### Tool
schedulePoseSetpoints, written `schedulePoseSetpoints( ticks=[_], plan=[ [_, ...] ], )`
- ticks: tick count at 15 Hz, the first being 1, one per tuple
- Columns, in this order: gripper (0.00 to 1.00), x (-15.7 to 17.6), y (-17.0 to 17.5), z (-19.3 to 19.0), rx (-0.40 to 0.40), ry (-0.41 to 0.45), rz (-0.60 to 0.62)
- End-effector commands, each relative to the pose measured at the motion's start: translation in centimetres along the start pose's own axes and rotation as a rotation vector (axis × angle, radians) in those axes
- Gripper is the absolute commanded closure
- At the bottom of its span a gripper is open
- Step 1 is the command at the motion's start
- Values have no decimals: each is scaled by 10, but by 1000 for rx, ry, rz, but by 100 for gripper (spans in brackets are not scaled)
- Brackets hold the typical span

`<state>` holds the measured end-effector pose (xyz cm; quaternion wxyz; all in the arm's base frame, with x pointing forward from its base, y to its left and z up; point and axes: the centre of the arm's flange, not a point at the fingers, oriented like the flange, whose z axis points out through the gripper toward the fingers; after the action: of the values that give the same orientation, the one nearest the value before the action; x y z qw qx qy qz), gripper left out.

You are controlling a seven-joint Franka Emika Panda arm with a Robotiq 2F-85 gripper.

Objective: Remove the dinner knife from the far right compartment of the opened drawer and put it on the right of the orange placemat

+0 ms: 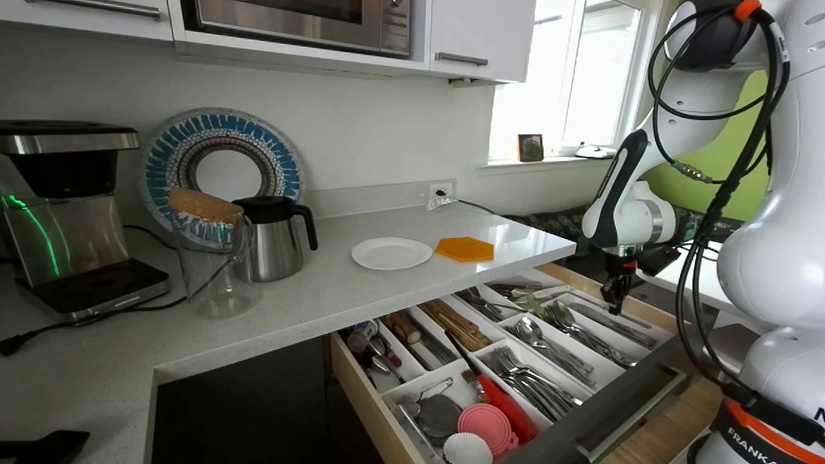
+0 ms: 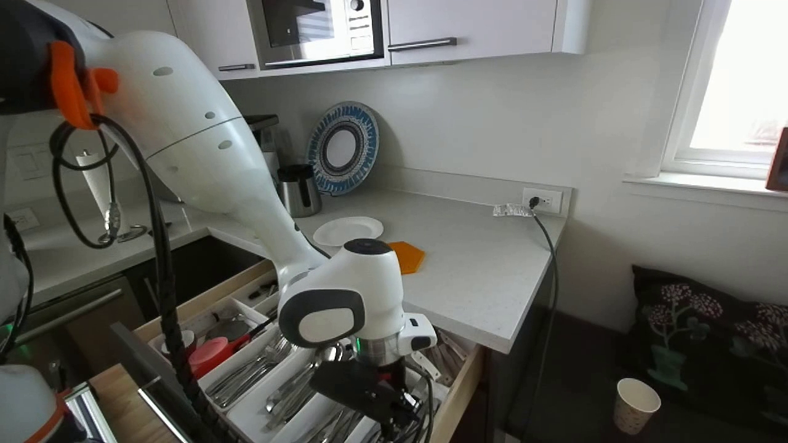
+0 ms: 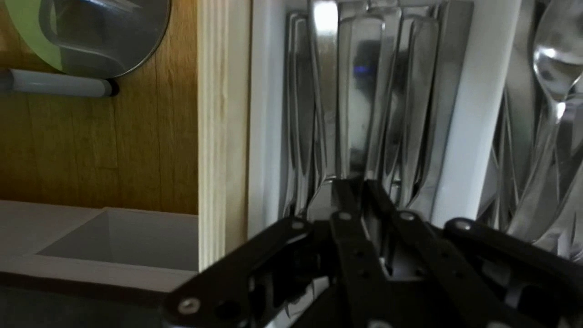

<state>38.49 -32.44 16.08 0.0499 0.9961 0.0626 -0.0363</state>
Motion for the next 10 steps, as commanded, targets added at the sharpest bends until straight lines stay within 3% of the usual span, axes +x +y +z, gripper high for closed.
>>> schedulePoseSetpoints(
  ticks=[1,5,10],
  plan=[
    [97,-10,-7,-22,9,-3,-90],
    [97,-15,-15,-44,9,-11,-216],
    [97,-18,-34,-77,-13,-86,-365]
  ],
)
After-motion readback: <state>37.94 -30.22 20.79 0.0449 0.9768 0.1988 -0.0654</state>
